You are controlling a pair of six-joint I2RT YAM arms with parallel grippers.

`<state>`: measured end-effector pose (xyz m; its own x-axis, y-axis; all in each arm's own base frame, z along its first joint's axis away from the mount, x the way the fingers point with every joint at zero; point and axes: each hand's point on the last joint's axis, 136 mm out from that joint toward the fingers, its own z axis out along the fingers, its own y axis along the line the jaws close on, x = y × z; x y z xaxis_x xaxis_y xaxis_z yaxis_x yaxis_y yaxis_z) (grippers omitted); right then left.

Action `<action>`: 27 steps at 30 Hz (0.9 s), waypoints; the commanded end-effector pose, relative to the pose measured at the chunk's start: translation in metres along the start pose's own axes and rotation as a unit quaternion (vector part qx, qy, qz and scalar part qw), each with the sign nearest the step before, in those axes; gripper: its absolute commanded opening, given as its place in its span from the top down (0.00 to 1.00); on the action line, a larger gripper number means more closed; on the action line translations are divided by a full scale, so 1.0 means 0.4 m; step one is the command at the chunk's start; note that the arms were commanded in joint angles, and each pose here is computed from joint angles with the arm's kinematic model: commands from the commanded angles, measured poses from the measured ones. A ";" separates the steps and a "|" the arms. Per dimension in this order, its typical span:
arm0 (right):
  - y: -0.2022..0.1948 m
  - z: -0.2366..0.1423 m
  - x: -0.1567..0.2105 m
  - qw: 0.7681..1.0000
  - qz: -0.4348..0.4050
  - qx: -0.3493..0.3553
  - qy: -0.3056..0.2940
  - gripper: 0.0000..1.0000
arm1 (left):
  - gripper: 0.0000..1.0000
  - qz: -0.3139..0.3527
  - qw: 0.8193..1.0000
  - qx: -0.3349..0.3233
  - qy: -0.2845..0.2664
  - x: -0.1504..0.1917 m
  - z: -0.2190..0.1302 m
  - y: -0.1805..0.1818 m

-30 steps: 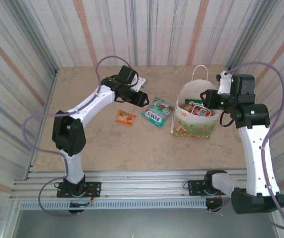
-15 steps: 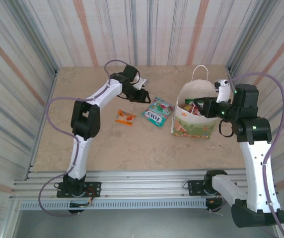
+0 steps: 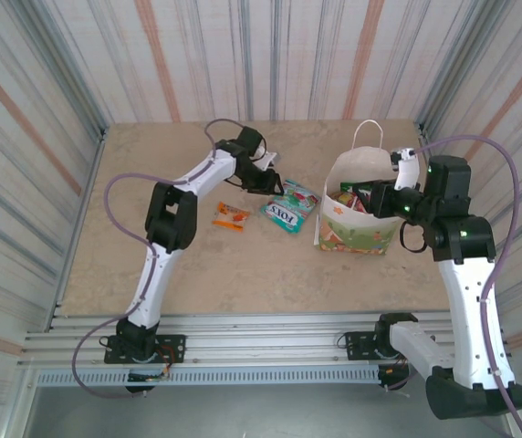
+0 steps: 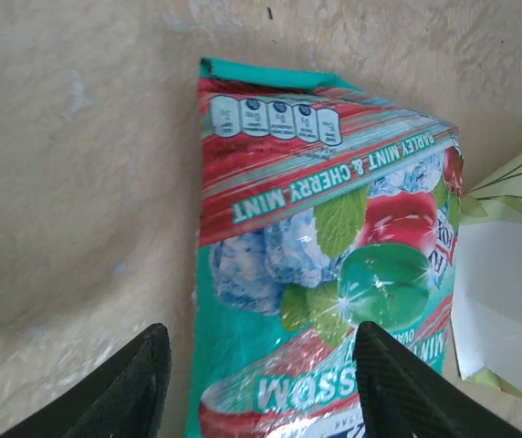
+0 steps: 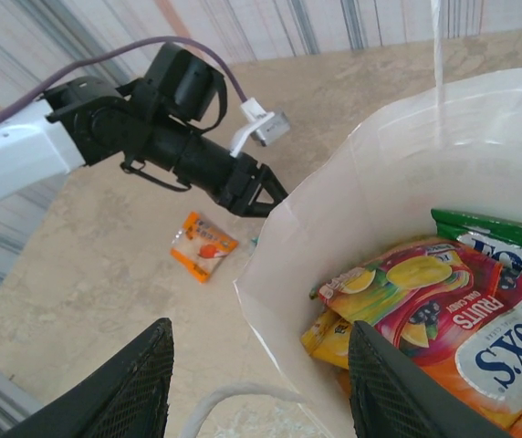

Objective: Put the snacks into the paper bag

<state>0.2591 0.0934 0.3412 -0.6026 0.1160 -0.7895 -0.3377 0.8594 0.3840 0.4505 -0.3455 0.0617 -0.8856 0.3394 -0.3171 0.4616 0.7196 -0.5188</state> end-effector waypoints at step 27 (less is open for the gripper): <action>-0.029 0.033 0.024 1.000 -0.021 0.007 0.010 0.48 | 0.88 0.018 0.999 -0.031 -0.009 -0.005 0.024 -0.041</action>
<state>0.2627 0.0921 0.3203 -0.6184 0.0711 -0.7826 -0.3465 0.8692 0.3527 0.4478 -0.3658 0.0457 -0.8826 0.3473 -0.3169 0.4662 0.7341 -0.4937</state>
